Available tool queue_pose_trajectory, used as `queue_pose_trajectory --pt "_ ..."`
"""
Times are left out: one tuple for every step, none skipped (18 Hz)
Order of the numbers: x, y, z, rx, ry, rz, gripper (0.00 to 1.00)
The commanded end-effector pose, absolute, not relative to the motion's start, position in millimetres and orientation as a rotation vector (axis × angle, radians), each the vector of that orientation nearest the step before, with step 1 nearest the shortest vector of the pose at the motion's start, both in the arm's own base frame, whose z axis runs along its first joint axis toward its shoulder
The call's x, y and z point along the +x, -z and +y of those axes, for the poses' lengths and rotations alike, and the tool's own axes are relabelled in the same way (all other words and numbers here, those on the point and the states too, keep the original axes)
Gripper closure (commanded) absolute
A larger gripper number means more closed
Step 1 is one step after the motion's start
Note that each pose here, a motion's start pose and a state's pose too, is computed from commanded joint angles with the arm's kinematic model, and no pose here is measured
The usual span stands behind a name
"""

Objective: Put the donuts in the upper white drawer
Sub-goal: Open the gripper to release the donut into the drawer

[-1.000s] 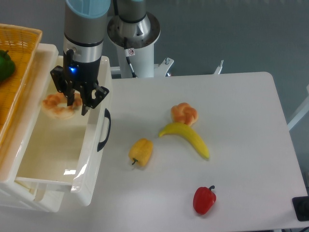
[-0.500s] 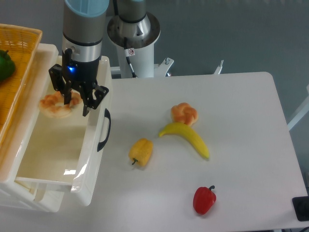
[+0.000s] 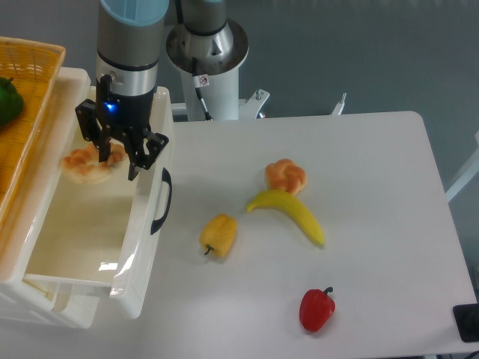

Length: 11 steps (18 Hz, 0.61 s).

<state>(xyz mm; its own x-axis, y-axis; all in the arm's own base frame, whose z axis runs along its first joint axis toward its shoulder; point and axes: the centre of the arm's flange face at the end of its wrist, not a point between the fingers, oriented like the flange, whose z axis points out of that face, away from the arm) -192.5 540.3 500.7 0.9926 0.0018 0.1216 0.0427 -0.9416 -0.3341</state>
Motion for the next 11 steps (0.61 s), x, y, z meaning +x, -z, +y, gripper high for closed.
queue_pose_trajectory --pt "-191.7 -500.7 540.6 -2.794 0.17 -0.03 0.41" --pt "-191.7 -500.7 540.6 -2.794 0.17 -0.03 0.41" --pt "-191.6 -499.9 540.5 -2.795 0.172 -0.03 0.4" --pt "-190.0 -500.0 541.2 -2.794 0.171 -0.024 0.39" --pt "-187.5 -500.1 542.0 -2.794 0.172 -0.017 0.38" --pt "-187.5 -500.1 542.1 -2.794 0.172 -0.017 0.36" --pt "-186.7 -500.2 542.4 -2.793 0.171 -0.015 0.35" --pt "-187.0 -501.1 542.9 -2.787 0.165 -0.015 0.35" --pt "-187.3 -501.3 543.2 -2.782 0.16 -0.014 0.35" --pt "-187.3 -500.9 543.3 -2.781 0.159 -0.014 0.34" --pt "-187.5 -501.8 543.5 -2.779 0.156 -0.011 0.33"
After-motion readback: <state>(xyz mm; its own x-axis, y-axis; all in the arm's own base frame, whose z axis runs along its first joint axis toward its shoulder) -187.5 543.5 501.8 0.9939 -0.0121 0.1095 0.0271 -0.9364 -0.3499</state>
